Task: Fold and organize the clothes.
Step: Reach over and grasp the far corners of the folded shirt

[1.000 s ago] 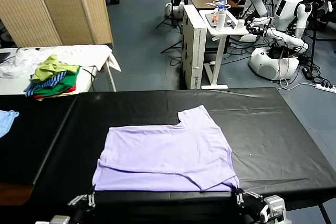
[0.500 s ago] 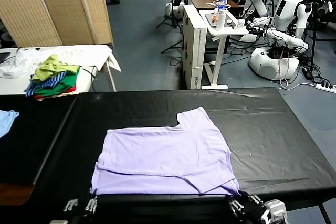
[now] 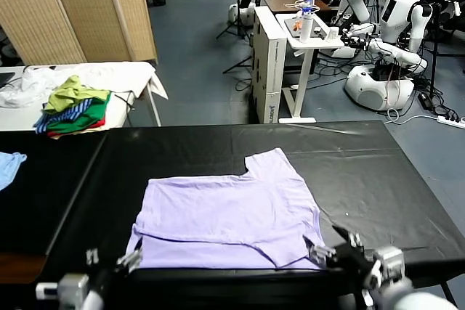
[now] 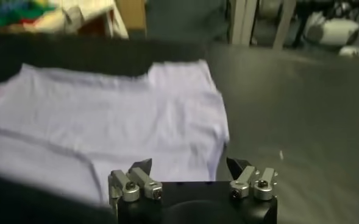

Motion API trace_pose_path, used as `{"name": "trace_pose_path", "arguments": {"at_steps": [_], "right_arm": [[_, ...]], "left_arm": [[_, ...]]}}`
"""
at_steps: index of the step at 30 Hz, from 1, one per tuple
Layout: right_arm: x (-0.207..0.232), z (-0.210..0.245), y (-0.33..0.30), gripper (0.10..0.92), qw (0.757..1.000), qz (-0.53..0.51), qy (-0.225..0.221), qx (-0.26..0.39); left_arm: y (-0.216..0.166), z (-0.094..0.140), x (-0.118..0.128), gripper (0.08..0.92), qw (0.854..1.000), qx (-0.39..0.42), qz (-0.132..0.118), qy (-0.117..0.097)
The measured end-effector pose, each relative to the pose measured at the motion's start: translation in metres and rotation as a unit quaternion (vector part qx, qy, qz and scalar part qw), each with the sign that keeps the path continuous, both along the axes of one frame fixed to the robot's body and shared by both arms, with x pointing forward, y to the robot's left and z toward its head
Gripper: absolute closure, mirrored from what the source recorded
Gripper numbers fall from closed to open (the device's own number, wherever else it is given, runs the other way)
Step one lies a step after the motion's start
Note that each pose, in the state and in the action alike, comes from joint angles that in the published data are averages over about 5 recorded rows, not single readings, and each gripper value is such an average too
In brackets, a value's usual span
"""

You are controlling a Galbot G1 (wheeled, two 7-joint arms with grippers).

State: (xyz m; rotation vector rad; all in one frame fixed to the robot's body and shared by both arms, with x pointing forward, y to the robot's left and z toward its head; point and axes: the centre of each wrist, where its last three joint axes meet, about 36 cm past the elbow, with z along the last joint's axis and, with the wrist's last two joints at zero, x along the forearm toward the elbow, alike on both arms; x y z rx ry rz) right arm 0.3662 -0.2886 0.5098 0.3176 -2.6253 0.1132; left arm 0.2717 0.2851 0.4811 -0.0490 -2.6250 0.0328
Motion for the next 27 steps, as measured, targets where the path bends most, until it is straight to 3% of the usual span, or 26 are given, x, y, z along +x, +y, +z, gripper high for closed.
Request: {"name": "trace_pose_path", "arguments": {"at_steps": [8,16,21,27], "right_arm": [[0.075,-0.012,0.009,0.115,1.0,-0.009,-0.003,0.0],[0.134,-0.033,0.013,0.115,0.999,-0.023,0.024,0.01],[0.157,-0.045,0.022,0.115,0.999,-0.028,0.04,0.02],[0.173,-0.053,0.032,0.12,0.998,-0.029,0.051,0.025]], "left_arm": [[0.015,0.007,0.081,0.092,0.999,-0.036,-0.026,-0.016],[0.027,-0.011,0.155,0.093,0.999,-0.026,-0.03,0.019],[0.032,-0.019,0.181,0.092,0.999,-0.021,-0.023,0.042],[0.04,-0.024,0.191,0.092,0.998,-0.021,-0.015,0.06]]}}
